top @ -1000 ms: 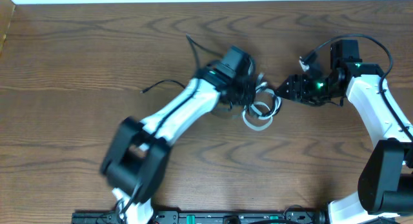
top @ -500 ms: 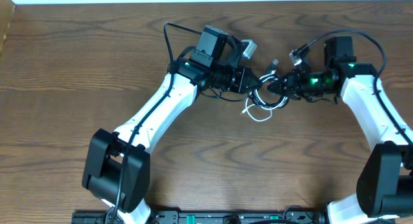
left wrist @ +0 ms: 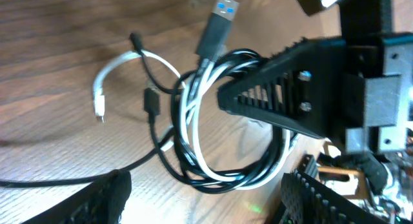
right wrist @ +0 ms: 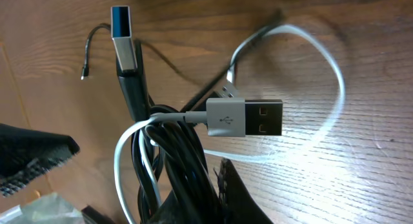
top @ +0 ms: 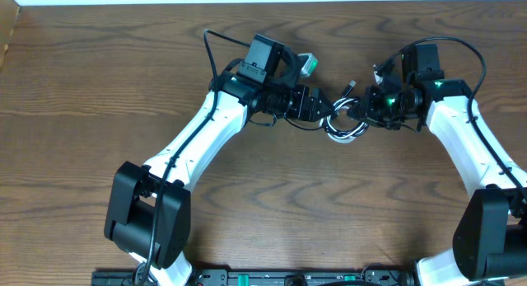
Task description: Untangle cables
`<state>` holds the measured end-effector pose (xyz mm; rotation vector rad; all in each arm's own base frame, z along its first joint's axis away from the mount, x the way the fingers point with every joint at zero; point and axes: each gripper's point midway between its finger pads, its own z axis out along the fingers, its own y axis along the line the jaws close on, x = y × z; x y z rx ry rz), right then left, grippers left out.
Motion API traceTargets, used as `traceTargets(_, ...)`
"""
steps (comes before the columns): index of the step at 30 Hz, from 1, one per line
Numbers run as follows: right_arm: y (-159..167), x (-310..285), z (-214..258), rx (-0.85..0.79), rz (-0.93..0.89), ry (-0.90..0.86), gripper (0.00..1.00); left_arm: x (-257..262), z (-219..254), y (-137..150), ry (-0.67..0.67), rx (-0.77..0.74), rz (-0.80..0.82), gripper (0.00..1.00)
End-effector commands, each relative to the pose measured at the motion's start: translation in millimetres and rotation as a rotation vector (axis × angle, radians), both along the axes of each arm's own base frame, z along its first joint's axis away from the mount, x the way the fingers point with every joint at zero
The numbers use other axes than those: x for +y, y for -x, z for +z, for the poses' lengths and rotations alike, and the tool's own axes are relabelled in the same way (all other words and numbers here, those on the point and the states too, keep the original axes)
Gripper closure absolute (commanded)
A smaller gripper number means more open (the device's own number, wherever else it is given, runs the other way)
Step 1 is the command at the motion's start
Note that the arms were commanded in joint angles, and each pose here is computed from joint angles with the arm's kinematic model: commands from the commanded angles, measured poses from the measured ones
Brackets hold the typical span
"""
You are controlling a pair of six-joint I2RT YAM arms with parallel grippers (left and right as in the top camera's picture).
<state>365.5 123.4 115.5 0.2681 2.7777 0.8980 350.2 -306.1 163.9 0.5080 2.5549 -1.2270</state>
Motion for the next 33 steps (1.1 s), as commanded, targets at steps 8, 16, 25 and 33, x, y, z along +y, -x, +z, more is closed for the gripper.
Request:
traceTargets(8,-4.7,-2.2,1.6,-0.01,-0.019,0.009,0.99,-3.1,-27.1,0.3,-0.098,0.114,0.14,0.36)
traceTargets(16,-4.5,-2.2,1.5,-0.009,-0.018,0.009,0.99,-26.7,-54.5,5.5,-0.106,0.187,0.153,0.48)
traceTargets(25,-4.3,-7.2,-1.8,-0.002,-0.033,0.04,0.99,7.8,-80.8,-26.0,-0.329,0.048,0.341,0.92)
traceTargets(33,4.6,-48.3,-23.7,0.084,-0.175,0.27,0.99,39.6,-89.5,-39.5,-0.502,-0.072,0.392,0.93)
